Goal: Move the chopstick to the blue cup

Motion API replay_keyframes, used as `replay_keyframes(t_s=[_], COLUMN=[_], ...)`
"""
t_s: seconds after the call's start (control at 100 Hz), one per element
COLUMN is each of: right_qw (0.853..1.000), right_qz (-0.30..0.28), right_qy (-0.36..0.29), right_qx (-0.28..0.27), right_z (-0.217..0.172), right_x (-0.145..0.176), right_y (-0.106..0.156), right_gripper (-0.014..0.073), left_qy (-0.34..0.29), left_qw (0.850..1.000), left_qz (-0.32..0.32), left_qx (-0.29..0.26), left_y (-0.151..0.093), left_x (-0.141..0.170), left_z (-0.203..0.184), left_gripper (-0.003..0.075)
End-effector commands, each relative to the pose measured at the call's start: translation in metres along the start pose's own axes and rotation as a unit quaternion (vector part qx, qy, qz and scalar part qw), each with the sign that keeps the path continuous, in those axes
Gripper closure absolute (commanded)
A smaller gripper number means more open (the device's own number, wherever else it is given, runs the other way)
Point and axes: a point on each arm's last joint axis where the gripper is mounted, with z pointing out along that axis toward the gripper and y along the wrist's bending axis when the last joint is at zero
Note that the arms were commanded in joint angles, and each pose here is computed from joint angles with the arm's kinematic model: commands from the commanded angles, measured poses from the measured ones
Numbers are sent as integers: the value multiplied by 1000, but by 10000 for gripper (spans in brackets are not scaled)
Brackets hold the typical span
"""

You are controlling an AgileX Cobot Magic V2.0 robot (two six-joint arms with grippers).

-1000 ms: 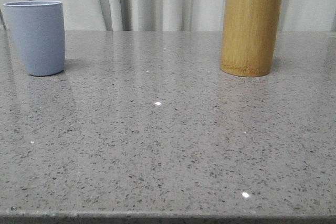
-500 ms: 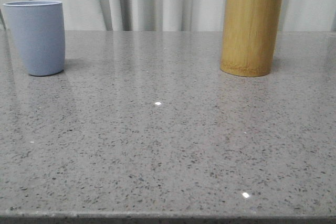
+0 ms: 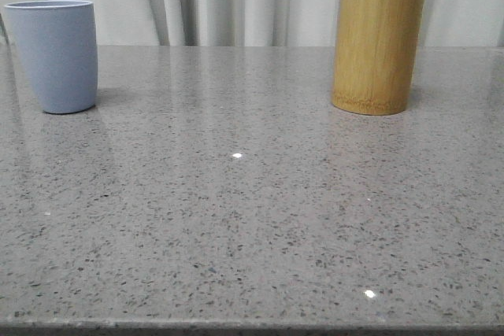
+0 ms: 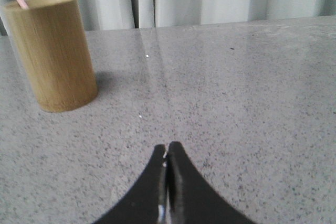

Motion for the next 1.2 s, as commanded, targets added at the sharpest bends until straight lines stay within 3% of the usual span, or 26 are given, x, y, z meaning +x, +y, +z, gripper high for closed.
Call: replay_keyframes(t_s=[0.0,0.27,0.39,0.58,0.67,0.76,1.19], right_qw=[1000,999,997,995,994,993,987], right_qz=[3,2,-2,-5,-5,-5,3], right_qy=[-30,40,80,97,108,116,158], right_qx=[-4,-1,1,3,4,5,8], right_z=[-2,14,30,58,70,80,96], right_x=[-32,-88,-108,-136,-144,-149,-139], right_y=[5,14,17,20,21,21,20], right_gripper=[694,682,582,322,251,246,250], left_qy=[-34,22,53,67,79,91,136], left_qw=[999,1000,998,997,997,995,990], left_qz=[-8,-7,21,27,27,26,22], left_qx=[6,1,-1,-3,-4,-6,-11], left_y=[-6,-15,-18,-22,-22,-22,-20], left_x=[-36,-91,-109,-130,-133,-133,-123], left_z=[-1,21,37,61,72,81,104], left_gripper=[739,738,713,486,391,342,344])
